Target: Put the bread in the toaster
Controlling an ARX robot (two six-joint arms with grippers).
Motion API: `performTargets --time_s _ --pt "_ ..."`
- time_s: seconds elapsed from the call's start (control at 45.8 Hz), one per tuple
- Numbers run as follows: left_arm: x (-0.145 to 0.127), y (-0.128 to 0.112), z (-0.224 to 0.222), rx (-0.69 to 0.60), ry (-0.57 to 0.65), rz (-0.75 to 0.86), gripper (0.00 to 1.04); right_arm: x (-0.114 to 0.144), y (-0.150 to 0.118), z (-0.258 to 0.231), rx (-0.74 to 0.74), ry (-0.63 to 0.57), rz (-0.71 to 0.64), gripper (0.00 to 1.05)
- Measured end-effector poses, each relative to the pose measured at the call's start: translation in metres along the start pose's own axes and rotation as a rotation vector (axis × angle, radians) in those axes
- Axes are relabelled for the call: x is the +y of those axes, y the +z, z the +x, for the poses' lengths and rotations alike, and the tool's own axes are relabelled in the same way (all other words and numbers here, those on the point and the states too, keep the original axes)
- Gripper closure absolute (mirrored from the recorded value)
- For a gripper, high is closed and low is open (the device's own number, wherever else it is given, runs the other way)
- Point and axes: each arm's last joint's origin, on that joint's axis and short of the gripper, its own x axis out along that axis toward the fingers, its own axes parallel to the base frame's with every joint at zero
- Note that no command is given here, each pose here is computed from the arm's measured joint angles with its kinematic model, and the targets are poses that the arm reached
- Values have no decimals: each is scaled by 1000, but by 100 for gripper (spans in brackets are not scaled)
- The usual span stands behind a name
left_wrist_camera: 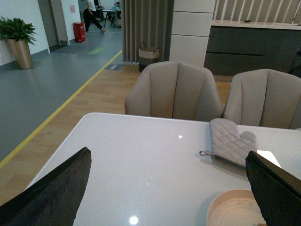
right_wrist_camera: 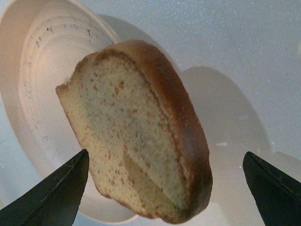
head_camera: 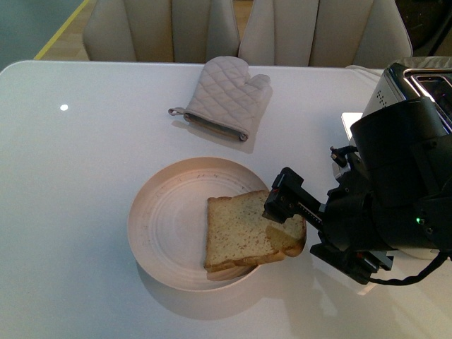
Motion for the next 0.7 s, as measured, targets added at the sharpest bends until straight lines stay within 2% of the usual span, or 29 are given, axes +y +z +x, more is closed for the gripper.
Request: performTargets --time_s 0.109,0.24,0.437,0.459,0.546,0.611,0.699 --pt "0 0 0 0 0 0 7 -2 4 5 -7 2 4 9" --pt "0 0 0 0 0 0 7 -3 8 6 -16 30 5 34" --pt "0 0 0 0 0 0 7 -2 10 5 -19 61 20 62" --pt "0 0 0 0 0 0 7 -2 10 3 -19 69 25 69" --pt "0 0 0 0 0 0 7 -1 11 1 -23 82 38 80" --pt "0 0 0 0 0 0 7 3 14 -6 -40 110 48 93" --pt "0 0 0 0 0 0 7 7 17 -13 -53 137 53 100"
